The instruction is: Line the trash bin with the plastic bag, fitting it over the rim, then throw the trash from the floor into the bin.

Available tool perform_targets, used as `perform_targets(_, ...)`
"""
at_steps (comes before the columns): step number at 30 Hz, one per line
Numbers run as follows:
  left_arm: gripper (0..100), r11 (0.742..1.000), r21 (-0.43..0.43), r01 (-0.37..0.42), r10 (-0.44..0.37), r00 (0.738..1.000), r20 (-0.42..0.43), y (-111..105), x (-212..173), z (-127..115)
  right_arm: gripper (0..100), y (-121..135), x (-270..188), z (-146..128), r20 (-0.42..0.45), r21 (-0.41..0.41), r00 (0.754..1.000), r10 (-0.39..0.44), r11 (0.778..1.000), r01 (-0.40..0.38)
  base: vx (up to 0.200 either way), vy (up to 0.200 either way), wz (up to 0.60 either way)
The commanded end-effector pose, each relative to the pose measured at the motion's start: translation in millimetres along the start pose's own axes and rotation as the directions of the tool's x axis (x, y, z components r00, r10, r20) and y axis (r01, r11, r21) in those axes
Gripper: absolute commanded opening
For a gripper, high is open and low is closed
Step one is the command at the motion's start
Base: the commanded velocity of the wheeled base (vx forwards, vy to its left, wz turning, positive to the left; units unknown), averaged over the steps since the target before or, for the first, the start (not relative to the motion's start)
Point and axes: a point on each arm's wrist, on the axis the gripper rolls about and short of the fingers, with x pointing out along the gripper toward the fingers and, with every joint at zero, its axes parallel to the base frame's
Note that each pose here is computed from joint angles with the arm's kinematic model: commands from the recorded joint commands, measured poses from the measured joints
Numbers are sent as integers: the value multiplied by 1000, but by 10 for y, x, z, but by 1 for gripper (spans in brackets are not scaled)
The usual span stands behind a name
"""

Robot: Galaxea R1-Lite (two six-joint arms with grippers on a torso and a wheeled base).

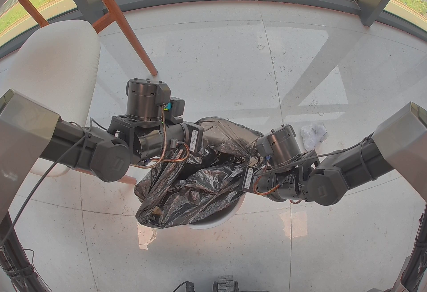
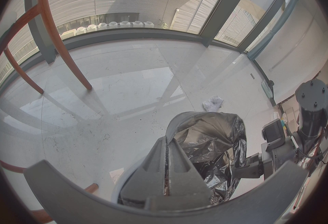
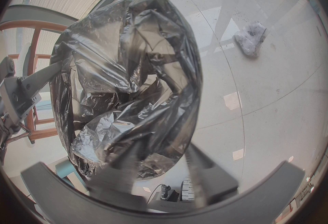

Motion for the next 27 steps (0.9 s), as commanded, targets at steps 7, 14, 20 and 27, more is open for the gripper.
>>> perform_targets(7,0,1000,0,-2,2,1000,2,4,-3,8,0,86,-65,101,30,-14,999,29,999,-28,0,0,0)
perform_targets(14,0,1000,-5,-13,13,999,31,79,-6,98,0,0,-285,-24,-10,-38,1000,10,999,-10,0,0,0)
perform_targets(20,0,999,-14,-33,33,999,32,178,-12,117,0,-171,-408,-245,-72,-65,997,-35,997,30,0,0,0)
perform_targets(27,0,998,-28,-60,61,996,63,379,-6,215,0,-345,-426,-380,-120,-86,990,-78,994,68,0,0,0)
